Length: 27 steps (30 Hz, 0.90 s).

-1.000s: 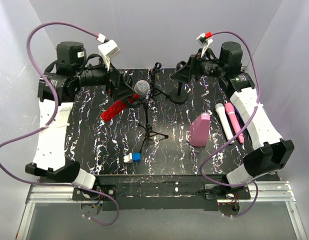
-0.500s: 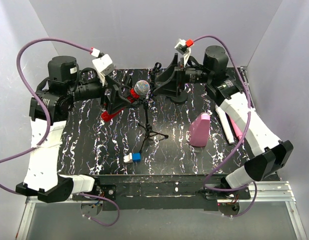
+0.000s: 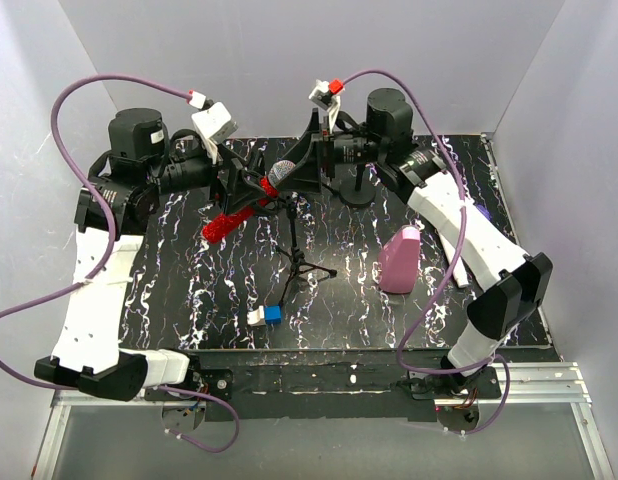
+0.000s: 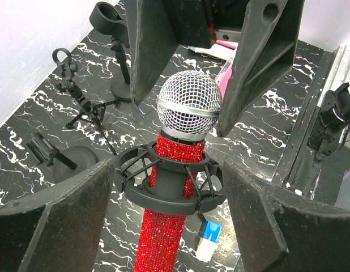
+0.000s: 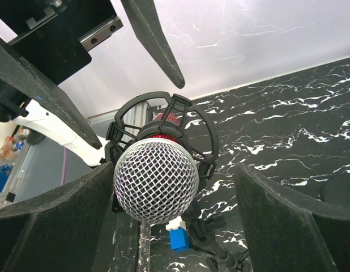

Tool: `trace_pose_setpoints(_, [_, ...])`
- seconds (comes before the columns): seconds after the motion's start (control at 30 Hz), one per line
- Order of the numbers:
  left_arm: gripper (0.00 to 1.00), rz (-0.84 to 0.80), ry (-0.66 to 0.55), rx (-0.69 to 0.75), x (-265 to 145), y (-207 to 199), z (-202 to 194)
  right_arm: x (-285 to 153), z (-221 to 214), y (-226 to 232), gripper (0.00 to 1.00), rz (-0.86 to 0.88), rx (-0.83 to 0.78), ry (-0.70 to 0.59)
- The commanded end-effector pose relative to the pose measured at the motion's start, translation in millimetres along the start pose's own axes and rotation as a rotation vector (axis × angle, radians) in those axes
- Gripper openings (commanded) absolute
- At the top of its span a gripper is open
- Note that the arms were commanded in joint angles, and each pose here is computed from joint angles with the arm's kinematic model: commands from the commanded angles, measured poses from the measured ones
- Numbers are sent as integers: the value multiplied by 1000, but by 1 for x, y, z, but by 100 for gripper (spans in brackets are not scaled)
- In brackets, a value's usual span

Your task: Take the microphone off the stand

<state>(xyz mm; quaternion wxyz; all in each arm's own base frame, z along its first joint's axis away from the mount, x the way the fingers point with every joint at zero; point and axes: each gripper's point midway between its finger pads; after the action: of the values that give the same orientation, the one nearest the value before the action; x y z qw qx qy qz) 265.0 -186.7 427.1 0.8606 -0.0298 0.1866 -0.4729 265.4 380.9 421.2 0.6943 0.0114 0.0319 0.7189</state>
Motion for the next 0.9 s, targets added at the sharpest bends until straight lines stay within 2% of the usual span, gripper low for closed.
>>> trace_pose_setpoints(0.0, [75,-36,-13,19,2,-5,3,5,23,17,88,57,-69,-43])
trace_pose_setpoints(0.27, [63,-31,73,0,11,6,-22,-1,34,18,46,28,-130,-49])
trace_pose_setpoints(0.47, [56,-19,121,30,11,13,-35,-21,56,8,1,-32,-156,-58])
trace_pose_setpoints(0.67, [55,-25,157,38,9,11,-44,-55,80,-12,1,-135,-173,-77])
trace_pose_setpoints(0.87, [54,-21,169,36,8,12,-48,-116,118,-33,1,-280,-206,-120])
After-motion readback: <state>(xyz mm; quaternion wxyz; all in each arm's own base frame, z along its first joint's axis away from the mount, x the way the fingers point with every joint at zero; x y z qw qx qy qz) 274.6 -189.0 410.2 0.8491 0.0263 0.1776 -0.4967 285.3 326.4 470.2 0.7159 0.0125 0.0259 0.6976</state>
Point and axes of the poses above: each gripper's point midway between its finger pads, its own x axis out along the fingers, its own y axis along the line the jaws close on, z = x × y, and after that the axes turned 15 degrees about -x, right-handed
